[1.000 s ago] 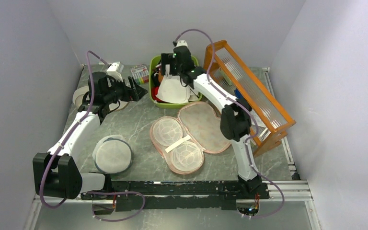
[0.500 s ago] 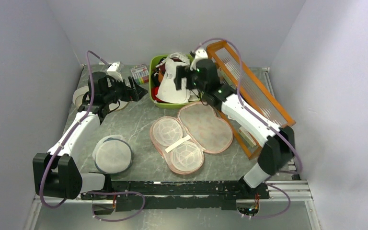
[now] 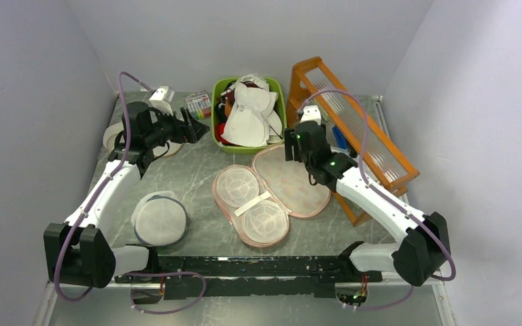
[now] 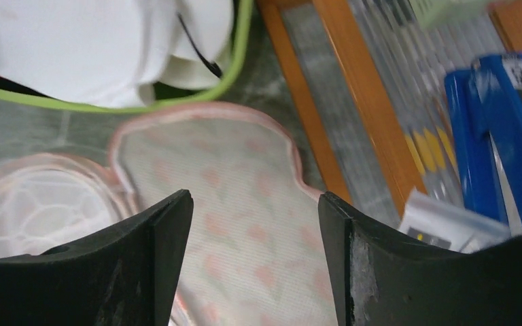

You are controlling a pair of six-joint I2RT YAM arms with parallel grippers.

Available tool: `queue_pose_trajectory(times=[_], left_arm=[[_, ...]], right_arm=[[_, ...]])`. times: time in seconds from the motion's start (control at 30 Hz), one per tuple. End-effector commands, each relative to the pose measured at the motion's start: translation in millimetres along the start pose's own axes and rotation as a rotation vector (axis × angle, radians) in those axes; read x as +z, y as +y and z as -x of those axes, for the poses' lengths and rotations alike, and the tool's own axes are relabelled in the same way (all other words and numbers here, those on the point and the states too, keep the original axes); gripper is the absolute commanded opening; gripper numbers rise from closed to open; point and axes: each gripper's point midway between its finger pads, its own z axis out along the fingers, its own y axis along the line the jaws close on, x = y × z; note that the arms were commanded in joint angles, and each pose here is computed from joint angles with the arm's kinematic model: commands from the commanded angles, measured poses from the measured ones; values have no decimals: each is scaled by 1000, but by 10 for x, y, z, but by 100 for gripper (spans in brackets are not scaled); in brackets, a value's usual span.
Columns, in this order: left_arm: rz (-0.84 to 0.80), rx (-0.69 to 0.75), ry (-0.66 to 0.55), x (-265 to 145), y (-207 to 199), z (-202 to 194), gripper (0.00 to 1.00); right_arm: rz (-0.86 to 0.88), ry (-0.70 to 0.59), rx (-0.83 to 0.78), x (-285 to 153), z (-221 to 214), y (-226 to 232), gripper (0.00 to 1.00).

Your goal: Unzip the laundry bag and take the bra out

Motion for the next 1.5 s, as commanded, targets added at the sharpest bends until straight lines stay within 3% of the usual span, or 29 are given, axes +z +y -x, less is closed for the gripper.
queue_pose_trajectory(times=[0.0,0.2,0.43,1.0,1.2,1.47], left_arm=[[-53,22,-36,19,-119,156,96],[-35,35,-44,2,-97,175,96],[-31,23,-24,41,-69,126,95],[-49,18,-27,44,-104,126,94],[-68,26,-37,24,-147,144,94],[-62,21,-30,44,-121,118,94]], right_arm=[[-201,133,-32,68,-529,-340,67],[-218,268,-85,278,-898,-281,60],[-269,342,-162,502,-1176,-291,59],[-488,395,-317,854,-1297,-442,48],[-450,410,-312,1004,-1339,-429,48],[-248,434,-164,1162,-1446,-307,58]])
